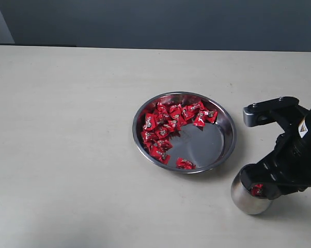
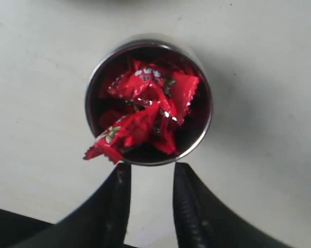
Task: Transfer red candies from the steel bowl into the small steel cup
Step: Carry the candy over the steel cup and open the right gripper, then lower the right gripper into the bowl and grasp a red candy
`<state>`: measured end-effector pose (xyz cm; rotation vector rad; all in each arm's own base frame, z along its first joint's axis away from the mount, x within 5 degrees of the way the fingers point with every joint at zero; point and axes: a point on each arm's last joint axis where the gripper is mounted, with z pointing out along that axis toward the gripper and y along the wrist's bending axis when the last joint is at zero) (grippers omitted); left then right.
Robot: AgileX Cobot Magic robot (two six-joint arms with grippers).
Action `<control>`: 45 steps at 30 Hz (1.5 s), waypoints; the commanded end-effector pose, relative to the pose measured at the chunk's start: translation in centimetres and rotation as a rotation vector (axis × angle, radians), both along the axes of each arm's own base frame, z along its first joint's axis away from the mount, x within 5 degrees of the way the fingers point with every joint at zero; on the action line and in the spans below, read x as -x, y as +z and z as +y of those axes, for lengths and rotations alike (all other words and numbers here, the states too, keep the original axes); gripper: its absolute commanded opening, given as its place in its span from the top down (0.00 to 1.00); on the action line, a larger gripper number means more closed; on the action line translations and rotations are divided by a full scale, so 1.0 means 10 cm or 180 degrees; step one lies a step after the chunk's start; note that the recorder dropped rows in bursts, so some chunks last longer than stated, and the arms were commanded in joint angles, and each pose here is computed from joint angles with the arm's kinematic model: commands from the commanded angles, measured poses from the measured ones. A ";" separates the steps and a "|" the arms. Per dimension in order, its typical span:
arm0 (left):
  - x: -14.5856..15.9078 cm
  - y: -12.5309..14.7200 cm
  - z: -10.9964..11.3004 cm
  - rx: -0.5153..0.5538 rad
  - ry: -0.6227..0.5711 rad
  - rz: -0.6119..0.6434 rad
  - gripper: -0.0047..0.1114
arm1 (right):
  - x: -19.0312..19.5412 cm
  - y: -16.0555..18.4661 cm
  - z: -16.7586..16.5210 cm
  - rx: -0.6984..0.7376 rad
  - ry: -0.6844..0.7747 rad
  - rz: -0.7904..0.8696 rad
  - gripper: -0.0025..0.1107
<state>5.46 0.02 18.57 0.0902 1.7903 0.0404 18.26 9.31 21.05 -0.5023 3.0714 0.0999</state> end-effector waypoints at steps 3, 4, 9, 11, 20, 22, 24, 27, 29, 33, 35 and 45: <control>0.00 0.01 0.00 0.0013 -0.0024 -0.0032 0.96 | 0.02 0.07 -0.03 -0.0015 0.0006 -0.0094 0.72; 0.00 0.01 0.00 0.0013 -0.0024 -0.0032 0.96 | 0.03 0.08 -0.03 -0.0019 0.0006 -0.0103 0.72; 0.00 0.01 0.00 0.0013 -0.0024 -0.0032 0.96 | 0.02 0.08 -0.03 -0.0024 0.0007 -0.0128 0.72; 0.00 0.01 0.00 0.0013 -0.0024 -0.0032 0.96 | 0.00 0.09 -0.02 -0.0069 0.0004 -0.0238 0.72; 0.00 0.01 0.00 0.0013 -0.0024 -0.0032 0.96 | -0.09 0.36 0.01 -0.0487 -0.0026 -0.1197 0.72; 0.00 0.01 0.00 0.0013 -0.0024 -0.0032 0.96 | -0.10 0.42 0.01 -0.0577 -0.0034 -0.1394 0.79; 0.00 0.01 0.00 0.0013 -0.0024 -0.0032 0.96 | -0.14 0.45 0.02 -0.0655 -0.0042 -0.1573 0.95; 0.00 0.01 0.00 0.0013 -0.0024 -0.0032 0.96 | -0.20 0.50 0.05 -0.0759 -0.0041 -0.1840 0.98; 0.00 0.01 0.00 0.0013 -0.0024 -0.0032 0.96 | -0.23 0.53 0.06 -0.0794 -0.0025 -0.1989 0.98; 0.00 0.01 0.00 0.0013 -0.0024 -0.0032 0.96 | -0.26 0.55 0.06 -0.0807 0.0011 -0.2120 0.98; 0.00 0.01 0.00 0.0013 -0.0024 -0.0032 0.96 | -0.27 0.56 0.06 -0.0824 0.0014 -0.2173 0.98; 0.00 0.01 0.00 0.0013 -0.0024 -0.0032 0.96 | -0.31 0.61 0.08 -0.0922 0.0005 -0.2386 0.98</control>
